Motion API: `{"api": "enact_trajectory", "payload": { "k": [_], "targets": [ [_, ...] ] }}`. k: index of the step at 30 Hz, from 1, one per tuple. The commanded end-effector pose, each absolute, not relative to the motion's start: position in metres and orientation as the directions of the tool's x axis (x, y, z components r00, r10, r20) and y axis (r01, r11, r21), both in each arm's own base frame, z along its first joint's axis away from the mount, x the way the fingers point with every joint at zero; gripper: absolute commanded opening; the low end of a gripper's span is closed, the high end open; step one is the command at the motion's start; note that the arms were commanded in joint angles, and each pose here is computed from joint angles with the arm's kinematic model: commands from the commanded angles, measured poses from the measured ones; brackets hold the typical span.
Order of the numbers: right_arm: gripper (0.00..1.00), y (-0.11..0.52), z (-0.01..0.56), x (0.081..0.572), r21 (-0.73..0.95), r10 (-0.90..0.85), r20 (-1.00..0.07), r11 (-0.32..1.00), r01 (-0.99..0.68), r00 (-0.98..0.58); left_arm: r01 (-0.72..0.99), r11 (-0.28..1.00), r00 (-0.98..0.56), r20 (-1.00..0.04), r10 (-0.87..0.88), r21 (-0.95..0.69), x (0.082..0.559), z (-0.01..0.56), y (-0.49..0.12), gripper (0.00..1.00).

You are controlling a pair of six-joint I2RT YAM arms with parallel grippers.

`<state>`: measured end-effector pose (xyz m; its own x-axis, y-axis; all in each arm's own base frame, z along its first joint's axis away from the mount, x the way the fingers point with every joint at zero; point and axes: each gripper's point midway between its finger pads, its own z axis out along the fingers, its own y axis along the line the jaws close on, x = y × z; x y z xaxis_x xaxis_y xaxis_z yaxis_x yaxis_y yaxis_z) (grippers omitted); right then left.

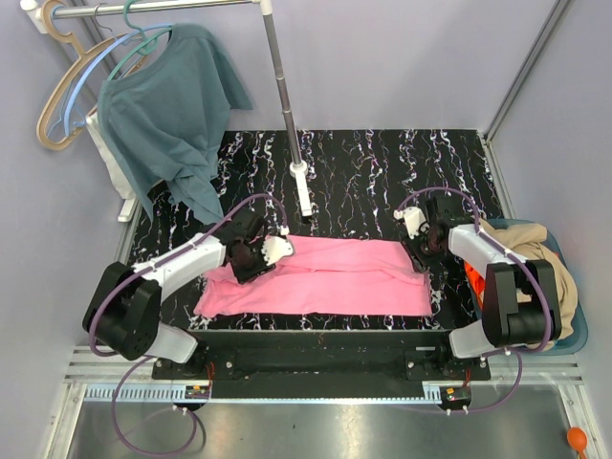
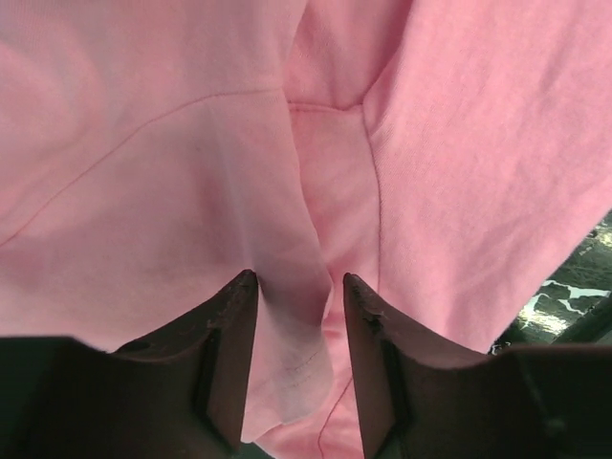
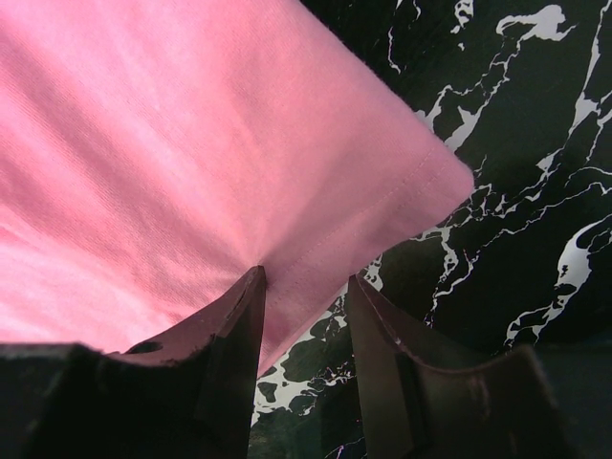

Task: Fold and stack the t-shirts
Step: Fold the tshirt

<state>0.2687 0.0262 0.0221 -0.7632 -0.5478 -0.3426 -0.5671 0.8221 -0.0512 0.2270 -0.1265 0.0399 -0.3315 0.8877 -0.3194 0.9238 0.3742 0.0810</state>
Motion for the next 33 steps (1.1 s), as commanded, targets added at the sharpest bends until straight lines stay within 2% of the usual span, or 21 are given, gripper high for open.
{"api": "enact_trajectory", "payload": {
  "k": [1,2,3,4,19,29,33],
  "targets": [
    [0.46,0.029,0.029,0.269,-0.065,-0.550,-0.370,0.819,-0.570,-0.749,0.923,0.369,-0.317,-0.324,0.891,0.111,0.235,0.033,-0.128,0.34],
    [0.47,0.029,0.030,0.269,-0.063,-0.549,-0.372,0.820,-0.569,-0.749,0.923,0.370,-0.319,-0.324,0.891,0.108,0.235,0.032,-0.128,0.28],
    [0.46,0.029,0.029,0.268,-0.063,-0.550,-0.369,0.819,-0.570,-0.749,0.922,0.371,-0.320,-0.326,0.890,0.108,0.235,0.033,-0.128,0.11],
    [0.47,0.029,0.029,0.268,-0.062,-0.550,-0.370,0.819,-0.571,-0.749,0.921,0.375,-0.324,-0.327,0.888,0.108,0.236,0.034,-0.129,0.00],
    [0.47,0.030,0.025,0.264,-0.047,-0.545,-0.362,0.821,-0.569,-0.756,0.924,0.381,-0.338,-0.382,0.860,0.041,0.236,0.073,-0.155,0.00],
    [0.47,0.030,0.024,0.264,-0.045,-0.546,-0.357,0.820,-0.570,-0.758,0.931,0.358,-0.325,-0.295,0.898,0.065,0.222,0.067,-0.148,0.04],
    [0.47,0.029,0.023,0.263,-0.045,-0.545,-0.354,0.821,-0.569,-0.760,0.929,0.353,-0.320,-0.242,0.916,0.108,0.219,0.063,-0.138,0.13]
  ]
}}
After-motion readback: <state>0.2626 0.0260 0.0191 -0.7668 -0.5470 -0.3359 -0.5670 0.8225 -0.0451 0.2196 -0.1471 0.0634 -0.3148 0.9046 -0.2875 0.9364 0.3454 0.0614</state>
